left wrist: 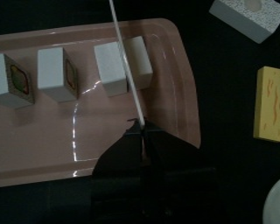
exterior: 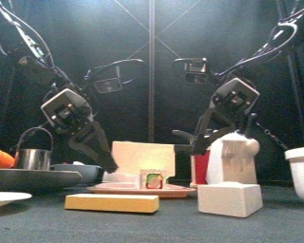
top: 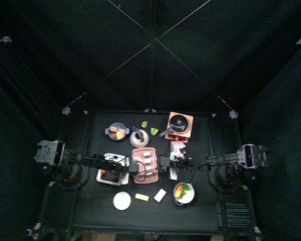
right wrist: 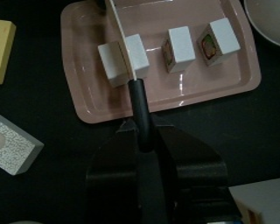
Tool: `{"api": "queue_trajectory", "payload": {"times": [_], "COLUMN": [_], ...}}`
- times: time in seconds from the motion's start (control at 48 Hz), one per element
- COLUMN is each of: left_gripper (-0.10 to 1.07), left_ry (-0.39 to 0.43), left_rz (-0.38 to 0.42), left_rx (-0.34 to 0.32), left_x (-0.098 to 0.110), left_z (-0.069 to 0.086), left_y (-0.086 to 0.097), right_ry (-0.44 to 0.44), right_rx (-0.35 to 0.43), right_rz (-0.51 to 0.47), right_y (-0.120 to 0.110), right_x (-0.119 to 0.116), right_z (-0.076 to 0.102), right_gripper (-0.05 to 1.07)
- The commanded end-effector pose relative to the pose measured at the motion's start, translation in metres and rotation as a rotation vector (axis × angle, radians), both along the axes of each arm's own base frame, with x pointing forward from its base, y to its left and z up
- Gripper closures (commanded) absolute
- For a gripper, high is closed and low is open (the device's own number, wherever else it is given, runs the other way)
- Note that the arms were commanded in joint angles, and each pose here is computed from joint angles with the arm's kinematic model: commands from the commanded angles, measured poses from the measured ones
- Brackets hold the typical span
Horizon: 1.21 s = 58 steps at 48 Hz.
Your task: Cut sushi roll
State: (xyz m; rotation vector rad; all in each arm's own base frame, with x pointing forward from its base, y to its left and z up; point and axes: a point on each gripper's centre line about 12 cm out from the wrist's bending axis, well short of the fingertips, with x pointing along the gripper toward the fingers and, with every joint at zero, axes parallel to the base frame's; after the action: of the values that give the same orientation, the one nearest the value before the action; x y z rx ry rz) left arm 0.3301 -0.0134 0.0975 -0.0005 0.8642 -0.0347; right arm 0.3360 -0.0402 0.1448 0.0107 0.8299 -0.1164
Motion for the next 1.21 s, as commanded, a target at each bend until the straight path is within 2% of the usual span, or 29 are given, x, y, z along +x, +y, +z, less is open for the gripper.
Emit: {"api": "queue_trajectory", "payload": {"times": [0.0,0.583,0.875,1.188], "left_gripper": [0.59,0.59,0.59,0.59], "left_ry": [0.029,0.073,0.070,0.073], "left_rz": [-0.018,-0.017,-0.017,-0.033], "left_rx": [0.005,0.009,0.007,0.009], "left_x": [-0.005,-0.007,-0.007,-0.008], "left_z": [-0.005,-0.019,-0.018,-0.019], "left_y": [-0.005,-0.004,-0.004,-0.009], "right_ry": [0.008,0.063,0.098,0.137], "right_rx": [0.004,0.011,0.010,0.000], "right_rz": [-0.022,-0.020,0.001,0.045], "right_y": [-0.005,-0.003,0.004,0.020], "right_x": [-0.001,0.000,0.005,0.007], "right_z": [0.001,-0.015,-0.023,-0.022], "right_gripper": [0.73,0.73,0.73,0.73]}}
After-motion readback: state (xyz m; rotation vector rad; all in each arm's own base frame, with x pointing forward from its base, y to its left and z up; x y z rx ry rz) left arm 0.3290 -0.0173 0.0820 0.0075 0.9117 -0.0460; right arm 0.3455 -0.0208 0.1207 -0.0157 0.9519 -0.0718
